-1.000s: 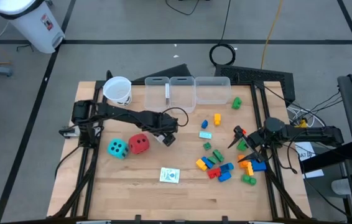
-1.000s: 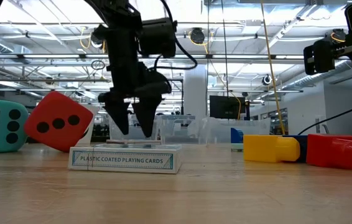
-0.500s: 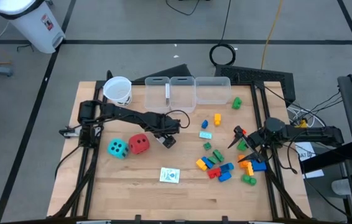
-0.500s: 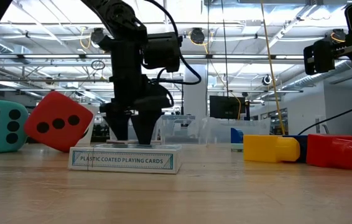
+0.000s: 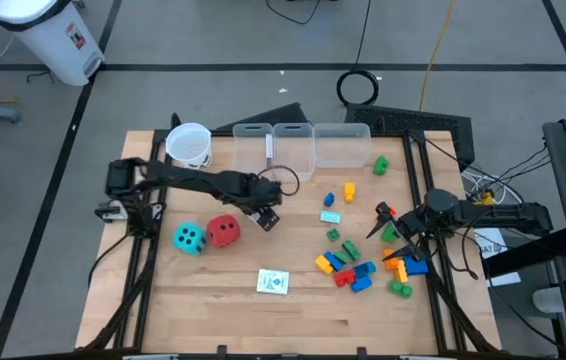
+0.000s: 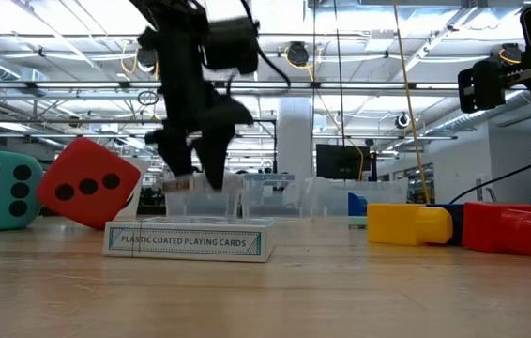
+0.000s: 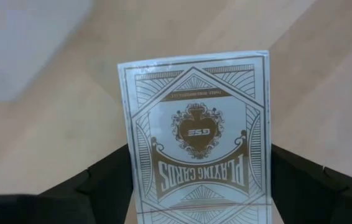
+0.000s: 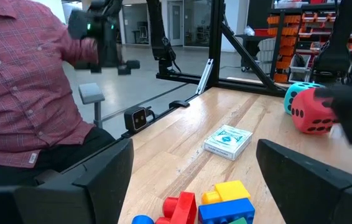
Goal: Pick & Place Toys
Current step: Put the brown deck of cards into the left transparent bin
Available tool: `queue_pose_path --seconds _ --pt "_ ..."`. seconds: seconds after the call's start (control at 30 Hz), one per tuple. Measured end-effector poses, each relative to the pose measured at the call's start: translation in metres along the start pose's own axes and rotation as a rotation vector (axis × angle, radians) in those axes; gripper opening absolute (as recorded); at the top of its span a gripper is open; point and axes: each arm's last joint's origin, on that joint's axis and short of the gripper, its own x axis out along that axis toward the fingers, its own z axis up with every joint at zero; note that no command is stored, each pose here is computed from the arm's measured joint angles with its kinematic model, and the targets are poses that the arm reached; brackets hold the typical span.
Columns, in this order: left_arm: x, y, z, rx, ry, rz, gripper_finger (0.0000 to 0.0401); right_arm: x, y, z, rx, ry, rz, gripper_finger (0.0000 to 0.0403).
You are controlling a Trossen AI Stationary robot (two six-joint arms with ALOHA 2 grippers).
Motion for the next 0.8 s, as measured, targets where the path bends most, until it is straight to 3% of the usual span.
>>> queue_pose_path --seconds 0.2,0.33,0.43,0.57,0.8 --pt "-0.054 0.031 0.013 -0.125 -0.16 -0.029 0.0308 0.0 0.0 0.0 0.001 0.0 0.0 0.0315" --pt "-0.071 0.063 0.027 -0.266 -0.267 0.038 0.0308 0.0 0.0 0.0 0.0 0.0 0.0 0.0314" --pt "-0.067 0.089 0.043 -0.307 -0.291 0.067 0.0312 0.0 0.0 0.0 0.0 0.0 0.0 0.0315" --pt "-0.05 0.115 0.065 -0.345 -0.302 0.016 0.033 0.0 0.0 0.0 0.0 0.0 0.0 0.0314" --pt "-0.005 0.146 0.084 -0.418 -0.239 0.058 0.0311 0.0 0.0 0.0 0.0 0.0 0.0 0.0315"
